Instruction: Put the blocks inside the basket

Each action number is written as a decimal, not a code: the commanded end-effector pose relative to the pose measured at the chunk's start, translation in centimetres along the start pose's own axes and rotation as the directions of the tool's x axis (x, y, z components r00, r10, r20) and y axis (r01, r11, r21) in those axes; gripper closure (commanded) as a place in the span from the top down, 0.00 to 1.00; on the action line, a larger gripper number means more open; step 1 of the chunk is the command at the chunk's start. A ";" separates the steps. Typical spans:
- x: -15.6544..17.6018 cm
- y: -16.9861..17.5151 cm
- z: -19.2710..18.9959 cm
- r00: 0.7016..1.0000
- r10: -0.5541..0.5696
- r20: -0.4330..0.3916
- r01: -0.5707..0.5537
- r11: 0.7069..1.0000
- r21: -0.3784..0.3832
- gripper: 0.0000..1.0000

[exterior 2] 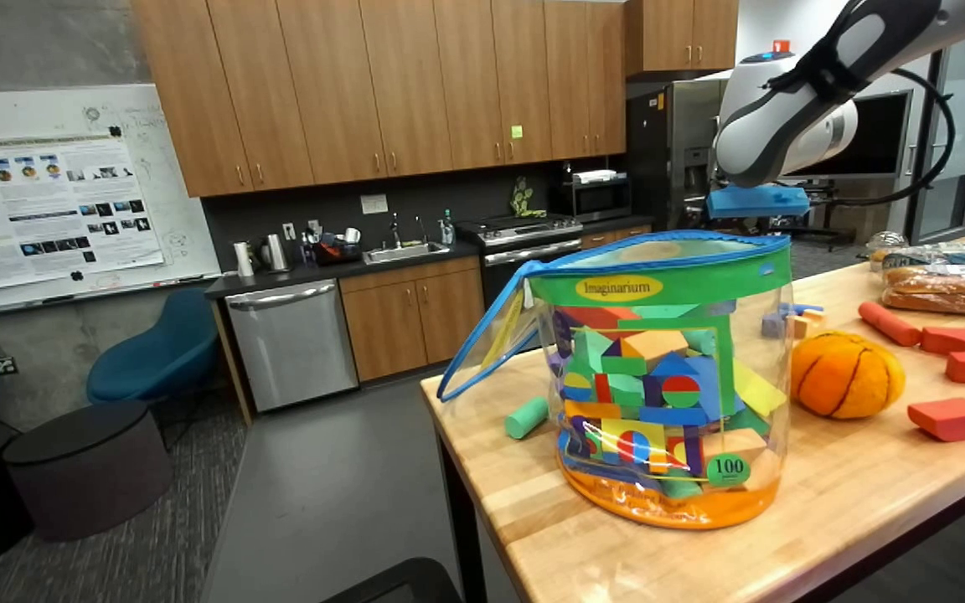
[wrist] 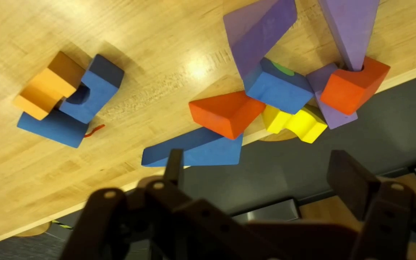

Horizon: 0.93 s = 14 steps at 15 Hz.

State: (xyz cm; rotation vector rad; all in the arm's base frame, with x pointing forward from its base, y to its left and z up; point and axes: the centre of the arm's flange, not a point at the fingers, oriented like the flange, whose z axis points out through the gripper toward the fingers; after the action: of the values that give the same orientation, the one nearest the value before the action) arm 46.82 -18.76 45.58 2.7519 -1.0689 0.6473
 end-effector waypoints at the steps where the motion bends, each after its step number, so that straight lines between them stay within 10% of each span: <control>1: 0.0 0.0 0.0 1.000 0.000 0.000 0.000 1.000 0.000 1.00; 14: 1.4 -3.5 8.0 0.983 -0.013 0.182 0.027 0.997 -0.075 1.00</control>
State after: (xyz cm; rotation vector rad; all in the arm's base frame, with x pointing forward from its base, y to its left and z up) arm 50.27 -18.00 40.58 2.7926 -1.0384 0.4420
